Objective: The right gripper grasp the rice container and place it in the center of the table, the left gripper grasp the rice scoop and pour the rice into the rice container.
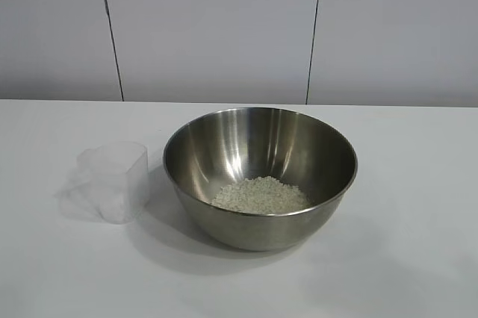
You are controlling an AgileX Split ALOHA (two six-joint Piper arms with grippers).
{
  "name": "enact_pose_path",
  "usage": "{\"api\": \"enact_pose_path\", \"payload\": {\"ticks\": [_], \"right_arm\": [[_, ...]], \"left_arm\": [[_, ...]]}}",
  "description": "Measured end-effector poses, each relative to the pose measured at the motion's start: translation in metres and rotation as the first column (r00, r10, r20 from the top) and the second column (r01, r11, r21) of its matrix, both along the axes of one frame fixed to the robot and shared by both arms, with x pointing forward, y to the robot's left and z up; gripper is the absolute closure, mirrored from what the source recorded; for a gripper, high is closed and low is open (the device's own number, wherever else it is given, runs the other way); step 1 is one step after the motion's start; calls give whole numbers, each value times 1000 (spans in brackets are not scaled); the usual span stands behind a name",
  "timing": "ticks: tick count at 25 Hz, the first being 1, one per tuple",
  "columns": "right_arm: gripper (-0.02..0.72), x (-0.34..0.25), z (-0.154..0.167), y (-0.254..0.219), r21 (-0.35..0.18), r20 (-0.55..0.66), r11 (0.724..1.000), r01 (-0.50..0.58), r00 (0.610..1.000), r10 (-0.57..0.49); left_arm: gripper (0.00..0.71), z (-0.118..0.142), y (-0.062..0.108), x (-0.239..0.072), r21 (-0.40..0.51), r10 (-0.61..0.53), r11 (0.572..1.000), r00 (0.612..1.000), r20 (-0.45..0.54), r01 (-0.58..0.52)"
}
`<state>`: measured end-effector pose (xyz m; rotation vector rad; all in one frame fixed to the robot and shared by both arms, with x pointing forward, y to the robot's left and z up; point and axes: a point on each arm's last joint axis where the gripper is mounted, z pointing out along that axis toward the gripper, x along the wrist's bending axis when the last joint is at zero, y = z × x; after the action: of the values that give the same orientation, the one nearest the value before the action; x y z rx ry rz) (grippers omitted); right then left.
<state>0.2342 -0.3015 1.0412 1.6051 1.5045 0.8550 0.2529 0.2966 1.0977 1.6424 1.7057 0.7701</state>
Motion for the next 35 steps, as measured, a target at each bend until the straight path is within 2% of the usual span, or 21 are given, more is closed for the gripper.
{"api": "enact_pose_path", "payload": {"ticks": [4, 10, 13, 19, 22, 30, 35], "right_arm": [[9, 0, 0, 0, 0, 0, 1000, 0, 1000, 0], [9, 0, 0, 0, 0, 0, 1000, 0, 1000, 0], [9, 0, 0, 0, 0, 0, 1000, 0, 1000, 0], [9, 0, 0, 0, 1, 0, 1000, -1, 1000, 1], [9, 0, 0, 0, 2, 0, 1000, -1, 1000, 1], [9, 0, 0, 0, 2, 0, 1000, -1, 1000, 1], [9, 0, 0, 0, 2, 0, 1000, -1, 1000, 1]], "left_arm": [[45, -12, -1, 1, -2, -49, 999, 997, -64, 49], [45, -14, -2, 1, -3, -108, 994, 992, -71, 108], [45, -15, -1, -5, -1, -114, 993, 992, -44, 114], [45, -22, 0, -28, 6, -113, 994, 988, 105, 113], [45, -28, 1, -34, 15, -107, 994, 984, 141, 106], [45, -53, 5, -24, 57, -79, 996, 992, 96, 74], [45, -54, 5, -23, 57, -79, 996, 991, 104, 74]]}}
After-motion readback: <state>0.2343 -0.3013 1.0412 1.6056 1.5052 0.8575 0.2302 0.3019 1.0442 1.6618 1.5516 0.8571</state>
